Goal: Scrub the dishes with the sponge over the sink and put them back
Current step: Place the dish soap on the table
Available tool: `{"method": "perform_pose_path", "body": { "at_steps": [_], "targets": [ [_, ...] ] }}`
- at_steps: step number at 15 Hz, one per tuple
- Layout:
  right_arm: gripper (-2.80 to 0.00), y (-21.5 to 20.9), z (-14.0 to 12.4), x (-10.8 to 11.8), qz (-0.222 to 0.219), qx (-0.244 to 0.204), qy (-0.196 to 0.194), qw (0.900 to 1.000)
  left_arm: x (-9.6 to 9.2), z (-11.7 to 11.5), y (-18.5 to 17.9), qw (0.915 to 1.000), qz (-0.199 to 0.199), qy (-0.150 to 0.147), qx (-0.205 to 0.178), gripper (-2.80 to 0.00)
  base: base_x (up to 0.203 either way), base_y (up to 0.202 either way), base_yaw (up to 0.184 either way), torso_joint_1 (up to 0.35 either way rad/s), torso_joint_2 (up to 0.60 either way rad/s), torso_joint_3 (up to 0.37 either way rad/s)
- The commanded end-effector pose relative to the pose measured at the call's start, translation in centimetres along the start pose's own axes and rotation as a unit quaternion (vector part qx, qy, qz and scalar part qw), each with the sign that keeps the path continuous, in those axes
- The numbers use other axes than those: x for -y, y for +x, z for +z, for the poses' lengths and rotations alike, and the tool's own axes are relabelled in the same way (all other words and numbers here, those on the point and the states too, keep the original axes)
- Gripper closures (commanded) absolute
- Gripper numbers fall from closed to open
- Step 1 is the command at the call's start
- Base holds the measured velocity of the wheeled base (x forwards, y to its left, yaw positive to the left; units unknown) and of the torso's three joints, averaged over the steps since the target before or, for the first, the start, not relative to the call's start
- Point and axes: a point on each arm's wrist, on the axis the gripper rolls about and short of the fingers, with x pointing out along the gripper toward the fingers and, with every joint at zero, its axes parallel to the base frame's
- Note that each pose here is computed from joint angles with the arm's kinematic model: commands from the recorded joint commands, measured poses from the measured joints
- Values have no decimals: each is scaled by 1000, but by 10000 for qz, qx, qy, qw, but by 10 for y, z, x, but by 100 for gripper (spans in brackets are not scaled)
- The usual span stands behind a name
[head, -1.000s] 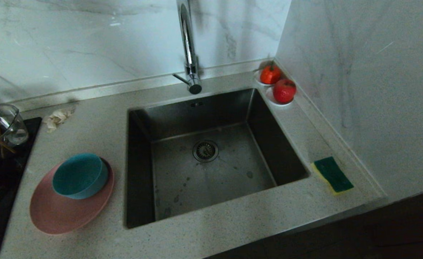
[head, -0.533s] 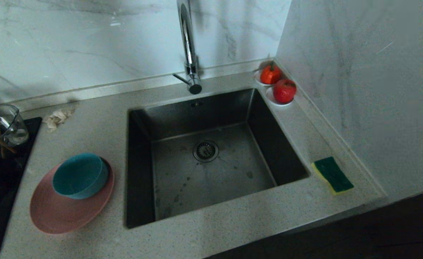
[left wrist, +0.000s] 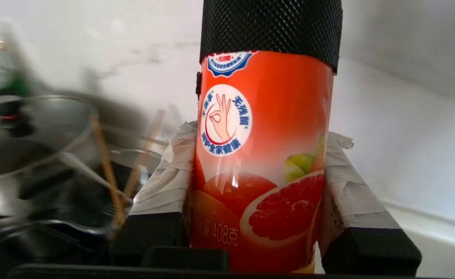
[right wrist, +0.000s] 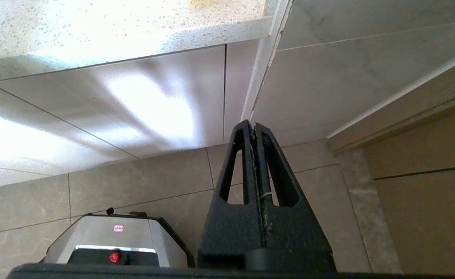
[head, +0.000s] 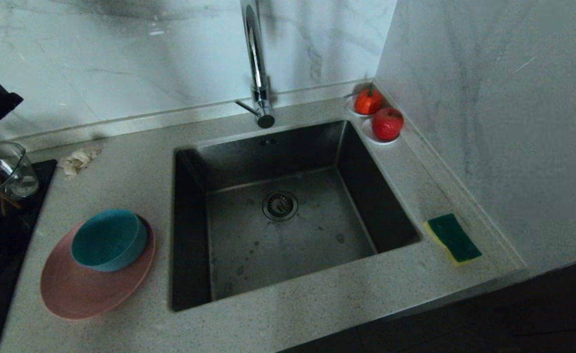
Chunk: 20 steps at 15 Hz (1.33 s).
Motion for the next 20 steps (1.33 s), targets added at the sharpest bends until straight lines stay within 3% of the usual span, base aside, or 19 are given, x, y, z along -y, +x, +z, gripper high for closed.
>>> {"method": "perform_pose_path", "body": {
  "at_steps": [1,5,11,16,20],
  "targets": [
    [0,0,0,0,0,-10,-4,10000,0,-26,22,9994,301,188,-22,0,0,0,0,0,0,0],
    [0,0,0,0,0,-10,-4,10000,-3,-35,30,9993,282,226,-23,0,0,0,0,0,0,0],
    [0,0,0,0,0,-10,-4,10000,5,-61,39,9974,-570,321,-302,0,0,0,0,0,0,0],
    [0,0,0,0,0,-10,-4,10000,5,-86,58,9972,-474,322,-490,0,0,0,0,0,0,0],
    [0,0,0,0,0,-10,-4,10000,4,-86,66,9972,-560,248,-425,0,0,0,0,0,0,0]
  ]
}}
